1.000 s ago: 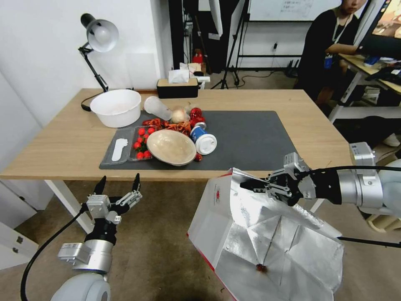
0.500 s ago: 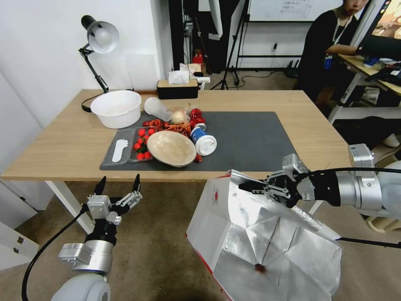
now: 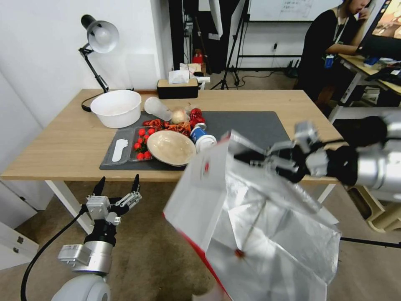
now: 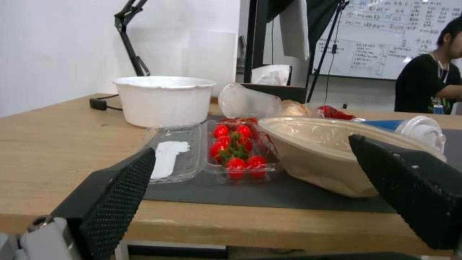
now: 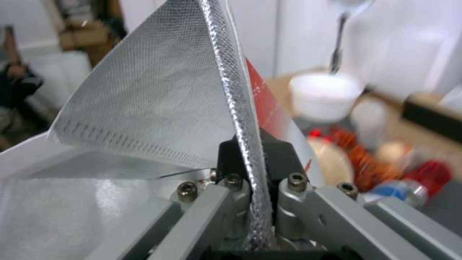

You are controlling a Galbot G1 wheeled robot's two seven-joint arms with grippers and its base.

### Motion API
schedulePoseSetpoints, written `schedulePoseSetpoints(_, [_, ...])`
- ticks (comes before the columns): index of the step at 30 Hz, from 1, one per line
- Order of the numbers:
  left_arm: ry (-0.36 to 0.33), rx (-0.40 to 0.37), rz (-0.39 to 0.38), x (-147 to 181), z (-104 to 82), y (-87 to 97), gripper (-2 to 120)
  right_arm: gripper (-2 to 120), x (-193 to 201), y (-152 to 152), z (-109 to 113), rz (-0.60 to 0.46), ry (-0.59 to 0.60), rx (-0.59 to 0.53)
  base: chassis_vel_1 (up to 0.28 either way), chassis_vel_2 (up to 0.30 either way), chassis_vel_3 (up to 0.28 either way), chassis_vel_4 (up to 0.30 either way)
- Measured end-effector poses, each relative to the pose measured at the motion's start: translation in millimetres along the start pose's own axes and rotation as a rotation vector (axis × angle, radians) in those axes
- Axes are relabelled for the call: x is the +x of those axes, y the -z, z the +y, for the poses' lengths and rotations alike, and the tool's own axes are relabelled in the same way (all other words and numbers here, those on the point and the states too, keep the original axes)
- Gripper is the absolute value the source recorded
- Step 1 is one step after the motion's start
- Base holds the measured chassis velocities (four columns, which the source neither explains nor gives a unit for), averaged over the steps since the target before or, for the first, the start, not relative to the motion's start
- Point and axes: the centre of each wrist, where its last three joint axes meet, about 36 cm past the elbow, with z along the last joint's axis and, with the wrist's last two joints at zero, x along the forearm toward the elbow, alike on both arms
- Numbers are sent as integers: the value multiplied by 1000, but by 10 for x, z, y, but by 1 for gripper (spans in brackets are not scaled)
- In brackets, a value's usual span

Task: Pick up the food delivery bag from the floor and place it on the table.

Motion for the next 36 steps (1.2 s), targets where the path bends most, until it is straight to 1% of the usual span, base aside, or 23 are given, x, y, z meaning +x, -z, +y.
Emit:
schedulePoseSetpoints(1, [-1,0,1,-2,-7,-7,100,0,37,133,26,-46,-32,13,0,0,0,0])
schedulePoseSetpoints(2, [-1,0,1,-2,-7,-7,100,0,37,133,26,-46,-32,13,0,0,0,0])
schedulePoseSetpoints(4, [-3,1,2,-2,-19,-14,100,0,110,298,24,-117,-104,20,0,0,0,0])
schedulePoseSetpoints(5, [-3,1,2,-2,-19,-14,100,0,110,298,24,-117,-104,20,0,0,0,0])
schedulePoseSetpoints(7, [-5,1,1,-2,-26,-17,100,0,166,382,1,-159,-187,21,0,0,0,0])
schedulePoseSetpoints(8, [-5,1,1,-2,-26,-17,100,0,166,382,1,-159,-187,21,0,0,0,0])
schedulePoseSetpoints(9, [-6,0,2,-1,-33,-19,100,0,201,419,-17,-191,-280,14,0,0,0,0])
schedulePoseSetpoints(10, [-7,0,2,0,-35,-20,100,0,211,421,-24,-208,-331,7,0,0,0,0])
schedulePoseSetpoints(12, [-7,0,2,1,-35,-20,100,0,213,418,-27,-215,-351,4,0,0,0,0])
schedulePoseSetpoints(15, [-8,-1,3,5,-40,-24,100,0,203,332,-47,-267,-482,-30,0,0,0,0])
schedulePoseSetpoints(16, [-8,-1,3,5,-40,-24,100,0,203,332,-47,-267,-482,-30,0,0,0,0])
schedulePoseSetpoints(18, [-8,-1,3,7,-41,-24,100,0,196,285,-56,-282,-521,-48,0,0,0,0])
schedulePoseSetpoints(19, [-8,-2,4,8,-41,-25,100,0,181,221,-59,-298,-569,-75,0,0,0,0])
schedulePoseSetpoints(20, [-8,-2,4,8,-41,-25,100,0,181,221,-59,-298,-569,-75,0,0,0,0])
schedulePoseSetpoints(21, [-7,-2,4,9,-42,-26,100,0,166,155,-72,-306,-606,-101,0,0,0,0])
schedulePoseSetpoints(26, [-6,0,4,2,-52,-32,100,0,145,-18,-130,-320,-671,-158,0,0,0,0])
schedulePoseSetpoints(31, [-6,1,8,-3,-61,-54,100,0,151,-132,-193,-321,-708,-190,0,0,0,0])
schedulePoseSetpoints(33, [-5,2,12,-7,-64,-74,100,0,165,-239,-261,-320,-740,-211,0,0,0,0])
schedulePoseSetpoints(35, [-5,2,13,-7,-64,-77,100,0,169,-256,-274,-319,-745,-215,0,0,0,0])
schedulePoseSetpoints(36, [-6,2,16,-11,-63,-91,100,0,182,-336,-332,-316,-772,-232,0,0,0,0])
